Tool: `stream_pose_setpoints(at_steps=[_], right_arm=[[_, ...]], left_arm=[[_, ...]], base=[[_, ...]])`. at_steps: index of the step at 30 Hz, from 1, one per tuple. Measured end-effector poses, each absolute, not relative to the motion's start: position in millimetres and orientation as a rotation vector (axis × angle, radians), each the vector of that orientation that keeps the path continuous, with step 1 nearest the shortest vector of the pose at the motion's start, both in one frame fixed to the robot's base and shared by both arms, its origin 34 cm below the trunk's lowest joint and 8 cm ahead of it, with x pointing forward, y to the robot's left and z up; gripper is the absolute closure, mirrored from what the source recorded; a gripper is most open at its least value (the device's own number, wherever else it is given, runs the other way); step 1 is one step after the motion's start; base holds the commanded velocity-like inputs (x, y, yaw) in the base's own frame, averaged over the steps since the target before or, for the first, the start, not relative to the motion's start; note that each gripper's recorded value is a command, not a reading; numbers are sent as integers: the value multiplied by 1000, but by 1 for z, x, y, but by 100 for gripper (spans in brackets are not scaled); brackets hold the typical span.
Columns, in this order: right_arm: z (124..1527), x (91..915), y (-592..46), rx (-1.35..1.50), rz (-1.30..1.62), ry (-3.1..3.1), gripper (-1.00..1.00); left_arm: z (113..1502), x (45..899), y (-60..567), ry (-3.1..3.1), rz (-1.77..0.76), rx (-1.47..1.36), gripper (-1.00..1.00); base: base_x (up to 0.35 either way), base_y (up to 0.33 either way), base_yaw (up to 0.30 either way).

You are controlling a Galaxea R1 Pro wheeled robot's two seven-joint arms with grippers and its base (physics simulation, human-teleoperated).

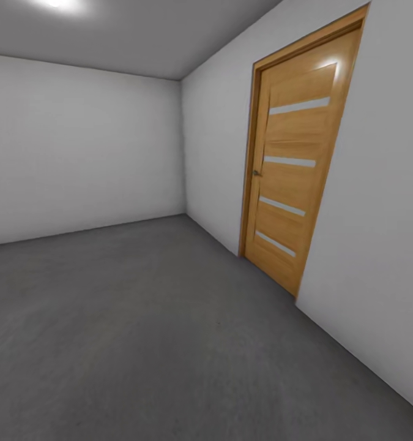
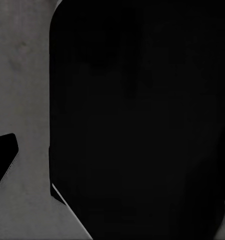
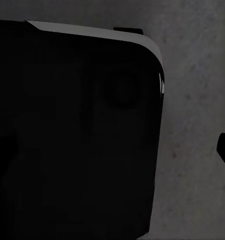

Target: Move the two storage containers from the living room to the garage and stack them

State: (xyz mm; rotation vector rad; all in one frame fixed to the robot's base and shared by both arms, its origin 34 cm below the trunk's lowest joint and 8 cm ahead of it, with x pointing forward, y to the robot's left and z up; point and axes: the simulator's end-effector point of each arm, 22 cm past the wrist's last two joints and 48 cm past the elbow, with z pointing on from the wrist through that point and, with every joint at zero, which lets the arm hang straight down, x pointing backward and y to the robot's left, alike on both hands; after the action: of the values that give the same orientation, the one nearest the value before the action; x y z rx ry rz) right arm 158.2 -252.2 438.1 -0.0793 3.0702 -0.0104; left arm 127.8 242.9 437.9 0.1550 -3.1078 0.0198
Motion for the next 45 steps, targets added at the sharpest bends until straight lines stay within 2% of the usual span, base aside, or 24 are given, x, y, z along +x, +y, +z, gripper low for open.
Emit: stream_pose_setpoints(at_steps=[22, 36, 45], right_arm=[[438, 161, -260, -73, -26, 3058, -100], [438, 163, -256, -74, -17, 3054, -100], [438, 162, -256, -78, -19, 3056, -100]], left_arm=[[438, 128, 243, -3108, 20, 155, -100], [438, 130, 243, -3114, 20, 155, -100], [438, 130, 243, -3114, 20, 155, -100]], base=[[324, 0, -1], [324, 0, -185], [324, 1, -23]])
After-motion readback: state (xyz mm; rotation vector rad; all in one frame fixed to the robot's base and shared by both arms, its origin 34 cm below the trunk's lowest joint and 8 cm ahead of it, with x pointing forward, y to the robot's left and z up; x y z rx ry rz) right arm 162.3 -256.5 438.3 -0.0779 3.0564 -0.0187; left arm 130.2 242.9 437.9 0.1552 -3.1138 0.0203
